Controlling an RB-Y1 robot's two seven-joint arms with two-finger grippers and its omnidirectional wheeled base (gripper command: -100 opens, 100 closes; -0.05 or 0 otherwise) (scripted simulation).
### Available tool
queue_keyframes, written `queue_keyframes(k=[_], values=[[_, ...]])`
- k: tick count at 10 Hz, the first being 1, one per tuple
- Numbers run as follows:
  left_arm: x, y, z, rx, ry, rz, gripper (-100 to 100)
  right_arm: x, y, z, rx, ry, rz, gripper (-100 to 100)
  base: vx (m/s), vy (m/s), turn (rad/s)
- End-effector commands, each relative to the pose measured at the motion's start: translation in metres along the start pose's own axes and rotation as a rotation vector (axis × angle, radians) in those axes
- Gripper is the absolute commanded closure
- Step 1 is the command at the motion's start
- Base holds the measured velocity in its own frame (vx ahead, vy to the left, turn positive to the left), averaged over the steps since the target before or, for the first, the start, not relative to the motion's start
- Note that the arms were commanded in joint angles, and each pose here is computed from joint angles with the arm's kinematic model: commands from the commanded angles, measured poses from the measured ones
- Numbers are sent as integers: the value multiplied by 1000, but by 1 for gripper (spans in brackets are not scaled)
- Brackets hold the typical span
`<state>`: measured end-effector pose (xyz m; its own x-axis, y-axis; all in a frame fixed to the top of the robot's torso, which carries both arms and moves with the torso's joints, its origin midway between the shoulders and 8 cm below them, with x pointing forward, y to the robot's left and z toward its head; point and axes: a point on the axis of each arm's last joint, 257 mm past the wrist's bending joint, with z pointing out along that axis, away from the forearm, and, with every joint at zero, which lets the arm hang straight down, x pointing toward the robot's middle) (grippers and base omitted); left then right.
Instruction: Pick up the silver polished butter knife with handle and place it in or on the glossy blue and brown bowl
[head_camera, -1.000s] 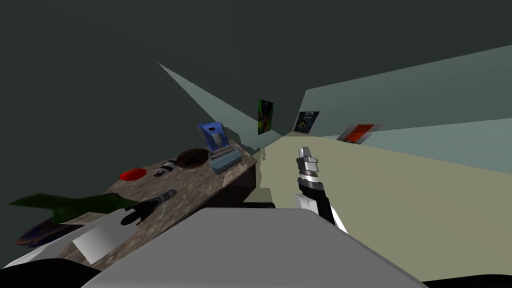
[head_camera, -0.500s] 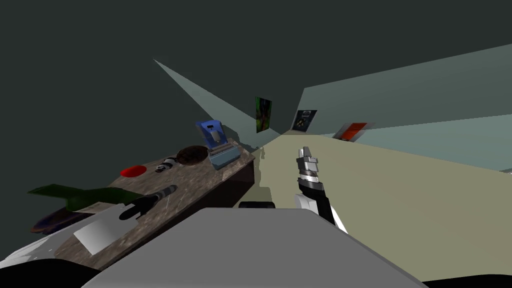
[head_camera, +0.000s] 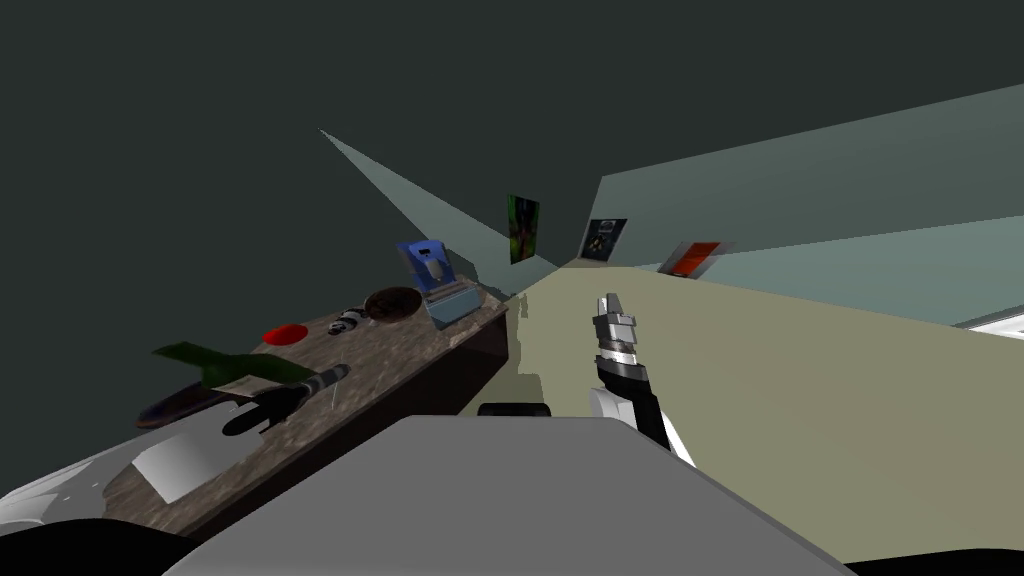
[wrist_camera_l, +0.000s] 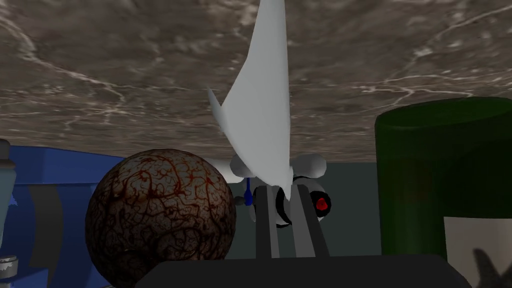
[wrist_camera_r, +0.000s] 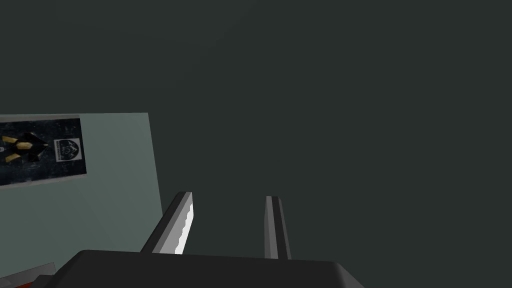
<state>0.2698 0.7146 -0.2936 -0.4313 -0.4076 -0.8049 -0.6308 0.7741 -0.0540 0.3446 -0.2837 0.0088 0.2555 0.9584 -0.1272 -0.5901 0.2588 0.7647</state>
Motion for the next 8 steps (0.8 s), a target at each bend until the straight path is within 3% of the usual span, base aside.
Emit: queue_keyframes(k=[1,5,8], values=[[-4,8,2,6,2,-14,100,0,0,0,0,0,0,0,-170,33,-53],[-9,34,5,4,18,-45,100,0,0,0,0,0,0,0,-154,52,-73],[-14,58,3,-19,25,-59,100,0,0,0,0,0,0,0,-90,47,-47]])
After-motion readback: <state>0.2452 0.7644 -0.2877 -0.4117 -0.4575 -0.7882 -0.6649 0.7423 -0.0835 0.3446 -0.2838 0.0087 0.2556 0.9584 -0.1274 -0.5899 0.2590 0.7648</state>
